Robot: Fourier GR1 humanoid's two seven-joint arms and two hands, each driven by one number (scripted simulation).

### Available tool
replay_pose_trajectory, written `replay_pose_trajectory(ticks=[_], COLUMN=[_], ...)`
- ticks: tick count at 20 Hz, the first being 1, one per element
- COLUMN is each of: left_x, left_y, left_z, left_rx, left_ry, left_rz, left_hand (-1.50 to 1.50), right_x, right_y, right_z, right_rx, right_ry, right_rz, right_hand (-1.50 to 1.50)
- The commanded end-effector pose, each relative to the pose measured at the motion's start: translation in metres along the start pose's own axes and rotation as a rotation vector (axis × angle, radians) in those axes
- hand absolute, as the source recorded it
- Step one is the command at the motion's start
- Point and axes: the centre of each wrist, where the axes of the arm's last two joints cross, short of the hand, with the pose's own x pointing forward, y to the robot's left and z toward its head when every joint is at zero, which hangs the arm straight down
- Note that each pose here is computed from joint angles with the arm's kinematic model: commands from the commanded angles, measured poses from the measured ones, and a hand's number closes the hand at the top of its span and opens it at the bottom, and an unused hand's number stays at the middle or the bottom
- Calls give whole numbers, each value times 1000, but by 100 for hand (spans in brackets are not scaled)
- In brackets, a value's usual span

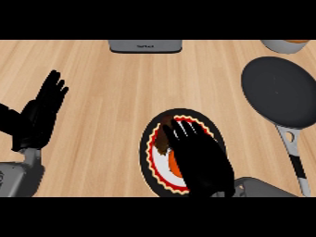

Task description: Pick the squash from the plate and place it in the pan

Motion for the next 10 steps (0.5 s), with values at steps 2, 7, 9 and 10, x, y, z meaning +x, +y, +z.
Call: replay_pose_trajectory(ticks=[2,7,9,10], left_x=[5,-2,7,2], left_y=[3,10,12,5], left_z=[3,15,6,6], left_rx=[6,-2,-19,7], left_ry=[12,13,2,-6], left_rz=[2,-9,6,22], left_hand=[0,0,0,0], right_x=[10,9,8,15], right_y=[17,18,5,9], right_z=[-18,-33,-43,-43], right_rx=[70,59,67,71], right_ry=[201,254,245,233], right_rz=[78,94,83,63], right_hand=[-150,-150,-150,-150])
